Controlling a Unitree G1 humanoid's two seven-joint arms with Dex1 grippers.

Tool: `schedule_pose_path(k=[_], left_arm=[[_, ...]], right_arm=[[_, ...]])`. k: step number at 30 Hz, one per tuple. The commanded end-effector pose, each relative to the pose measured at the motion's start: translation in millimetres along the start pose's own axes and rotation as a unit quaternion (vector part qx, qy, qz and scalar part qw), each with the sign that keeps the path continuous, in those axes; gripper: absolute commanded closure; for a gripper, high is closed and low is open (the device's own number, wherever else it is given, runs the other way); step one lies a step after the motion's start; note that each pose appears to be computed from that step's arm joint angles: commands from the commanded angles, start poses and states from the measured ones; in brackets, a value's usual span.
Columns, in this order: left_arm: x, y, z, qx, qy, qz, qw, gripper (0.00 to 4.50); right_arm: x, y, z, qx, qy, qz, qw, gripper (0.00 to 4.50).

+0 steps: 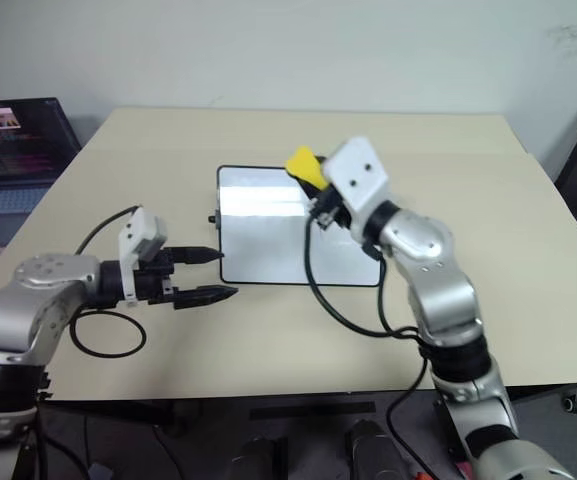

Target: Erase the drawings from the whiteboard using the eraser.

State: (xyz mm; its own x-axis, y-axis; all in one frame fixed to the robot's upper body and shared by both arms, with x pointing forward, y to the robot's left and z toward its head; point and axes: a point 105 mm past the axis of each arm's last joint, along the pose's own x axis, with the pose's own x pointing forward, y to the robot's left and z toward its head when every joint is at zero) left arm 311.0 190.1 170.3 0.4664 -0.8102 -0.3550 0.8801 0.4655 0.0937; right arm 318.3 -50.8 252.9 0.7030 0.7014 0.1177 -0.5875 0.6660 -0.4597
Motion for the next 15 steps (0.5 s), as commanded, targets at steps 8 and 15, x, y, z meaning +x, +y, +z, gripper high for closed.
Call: schedule_pose_path(k=[8, 15], left_arm=[[6.8, -1.2, 15.6, 0.041, -0.006, -0.013, 0.999, 0.0], [11.0, -1.3, 23.2, 0.05, -0.018, -0.013, 0.999, 0.0]], right_arm=[[-29.6, 29.8, -28.4, -0.052, 0.072, 0.03, 0.996, 3.2], [-27.2, 14.4, -42.5, -0.08, 0.086, 0.001, 0.993, 3.2]])
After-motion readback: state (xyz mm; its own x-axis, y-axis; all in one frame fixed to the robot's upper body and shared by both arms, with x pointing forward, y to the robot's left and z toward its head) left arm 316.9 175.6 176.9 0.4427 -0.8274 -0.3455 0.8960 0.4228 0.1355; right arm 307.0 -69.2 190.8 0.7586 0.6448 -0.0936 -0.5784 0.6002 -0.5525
